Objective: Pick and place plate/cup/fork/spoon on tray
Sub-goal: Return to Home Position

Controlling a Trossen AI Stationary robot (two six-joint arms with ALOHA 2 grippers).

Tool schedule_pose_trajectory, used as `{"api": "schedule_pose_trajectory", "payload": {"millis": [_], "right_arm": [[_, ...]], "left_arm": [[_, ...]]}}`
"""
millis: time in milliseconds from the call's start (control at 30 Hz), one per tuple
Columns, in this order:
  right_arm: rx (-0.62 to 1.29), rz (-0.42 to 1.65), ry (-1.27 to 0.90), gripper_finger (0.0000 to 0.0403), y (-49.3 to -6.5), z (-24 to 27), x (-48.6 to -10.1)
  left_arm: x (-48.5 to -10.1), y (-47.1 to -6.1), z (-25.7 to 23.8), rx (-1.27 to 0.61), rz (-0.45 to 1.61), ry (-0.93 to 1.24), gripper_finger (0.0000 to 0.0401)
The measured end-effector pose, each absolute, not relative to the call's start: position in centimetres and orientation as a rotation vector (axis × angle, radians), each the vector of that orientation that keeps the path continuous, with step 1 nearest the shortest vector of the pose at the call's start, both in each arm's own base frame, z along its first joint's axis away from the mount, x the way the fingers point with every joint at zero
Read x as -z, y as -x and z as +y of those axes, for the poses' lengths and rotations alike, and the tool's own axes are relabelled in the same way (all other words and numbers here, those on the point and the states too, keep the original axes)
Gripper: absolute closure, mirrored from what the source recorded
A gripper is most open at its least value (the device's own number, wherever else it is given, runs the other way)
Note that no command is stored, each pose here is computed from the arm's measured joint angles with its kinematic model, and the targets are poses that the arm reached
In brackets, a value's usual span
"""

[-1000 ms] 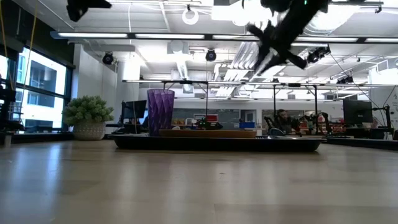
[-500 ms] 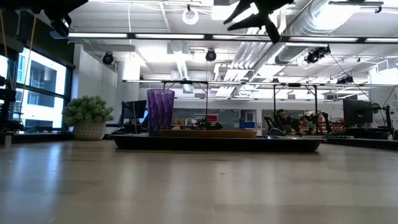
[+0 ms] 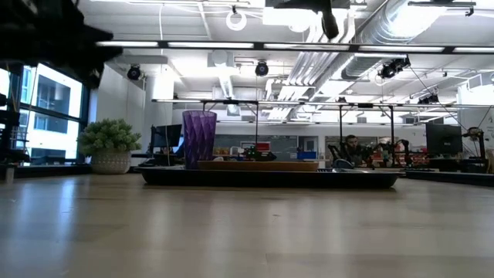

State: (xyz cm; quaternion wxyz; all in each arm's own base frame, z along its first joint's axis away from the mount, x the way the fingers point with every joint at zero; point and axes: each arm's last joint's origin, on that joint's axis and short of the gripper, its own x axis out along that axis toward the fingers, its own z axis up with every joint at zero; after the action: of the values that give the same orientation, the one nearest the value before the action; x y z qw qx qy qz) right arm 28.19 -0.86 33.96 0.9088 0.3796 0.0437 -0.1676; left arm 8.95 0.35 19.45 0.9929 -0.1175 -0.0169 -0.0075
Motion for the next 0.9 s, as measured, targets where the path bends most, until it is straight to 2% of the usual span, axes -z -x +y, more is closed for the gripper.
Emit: {"api": "schedule_pose_trajectory", "payload": {"millis": [233,500,733,900], "right_arm": [[0.263,-0.036,-0.585,0.0336,-24.5,-1.0,-37.8],[0.217,-0.158,-0.363,0.0336,-15.1,-1.4,-41.9],[0.338,-0.072,-0.3,0.0336,-8.5,-1.4,-40.5],[0.268,-0.138,-0.284,0.0336,-7.0,-1.1,-36.5]], "left_arm": [[-16.9,-9.8,0.4,0.018,-0.026,0.346,0.0276],[-16.9,-9.8,0.4,0.005,-0.018,0.354,0.0281],[-16.8,-9.8,0.5,-0.001,-0.013,0.435,0.0281],[-16.8,-9.8,0.5,-0.002,-0.013,0.434,0.0279]]}}
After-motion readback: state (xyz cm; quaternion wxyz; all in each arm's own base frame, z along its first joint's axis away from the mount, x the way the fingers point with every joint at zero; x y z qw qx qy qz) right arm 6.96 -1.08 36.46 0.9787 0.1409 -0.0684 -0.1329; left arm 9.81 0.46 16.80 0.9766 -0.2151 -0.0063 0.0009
